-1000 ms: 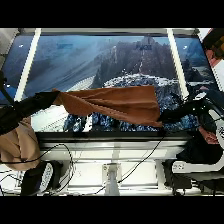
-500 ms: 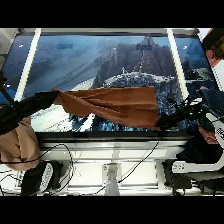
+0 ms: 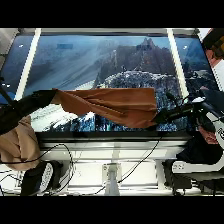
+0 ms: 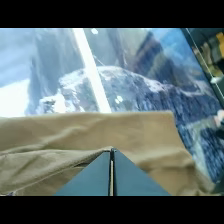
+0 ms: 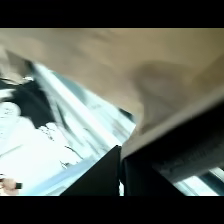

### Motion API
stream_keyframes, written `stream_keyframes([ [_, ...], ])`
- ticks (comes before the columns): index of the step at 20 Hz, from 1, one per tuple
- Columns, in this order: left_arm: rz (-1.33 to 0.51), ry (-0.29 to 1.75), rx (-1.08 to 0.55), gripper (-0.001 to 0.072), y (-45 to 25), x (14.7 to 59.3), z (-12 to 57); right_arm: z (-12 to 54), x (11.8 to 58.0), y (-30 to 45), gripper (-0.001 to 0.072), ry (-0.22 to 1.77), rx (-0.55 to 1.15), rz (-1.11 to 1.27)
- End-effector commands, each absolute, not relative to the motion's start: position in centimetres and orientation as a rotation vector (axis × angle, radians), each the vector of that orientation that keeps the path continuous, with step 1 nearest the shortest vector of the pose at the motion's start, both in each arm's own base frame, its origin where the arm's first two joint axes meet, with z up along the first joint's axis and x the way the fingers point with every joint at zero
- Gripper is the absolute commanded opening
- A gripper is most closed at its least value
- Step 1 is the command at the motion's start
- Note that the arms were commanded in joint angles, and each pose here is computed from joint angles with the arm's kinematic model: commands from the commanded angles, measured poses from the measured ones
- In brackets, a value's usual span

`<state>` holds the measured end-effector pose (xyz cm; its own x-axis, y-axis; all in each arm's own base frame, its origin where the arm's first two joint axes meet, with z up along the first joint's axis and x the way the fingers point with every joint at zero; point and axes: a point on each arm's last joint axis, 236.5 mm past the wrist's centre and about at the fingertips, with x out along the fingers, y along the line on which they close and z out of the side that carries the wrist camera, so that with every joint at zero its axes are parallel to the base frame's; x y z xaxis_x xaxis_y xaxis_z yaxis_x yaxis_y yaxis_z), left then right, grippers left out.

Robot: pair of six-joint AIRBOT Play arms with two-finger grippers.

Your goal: Fold the clothes and pants, and hang the long-sleeved shirts on hangers.

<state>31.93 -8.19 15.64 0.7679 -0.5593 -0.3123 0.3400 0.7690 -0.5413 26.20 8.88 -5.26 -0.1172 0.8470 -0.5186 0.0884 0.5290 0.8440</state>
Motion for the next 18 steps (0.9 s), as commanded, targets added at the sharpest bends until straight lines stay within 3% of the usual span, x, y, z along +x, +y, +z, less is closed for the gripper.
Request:
stream_keyframes([
  [1,-0.434,0.432,-0.478,0.0015,-6.6,33.1,16.2,-0.4,29.6,10.3,0.0013,1.409,0.934,0.905],
  [6,-0.227,0.298,-0.475,0.0015,-1.6,35.7,17.7,6.7,36.8,10.2,0.0013,1.083,1.034,0.956],
  [11,-0.010,0.183,-0.475,0.0014,4.0,37.5,18.6,7.1,44.4,6.9,0.0013,0.944,1.187,0.626],
  [18,0.033,0.456,-0.634,0.0013,4.2,41.1,7.5,4.5,48.2,6.7,0.0013,0.886,1.166,0.406],
])
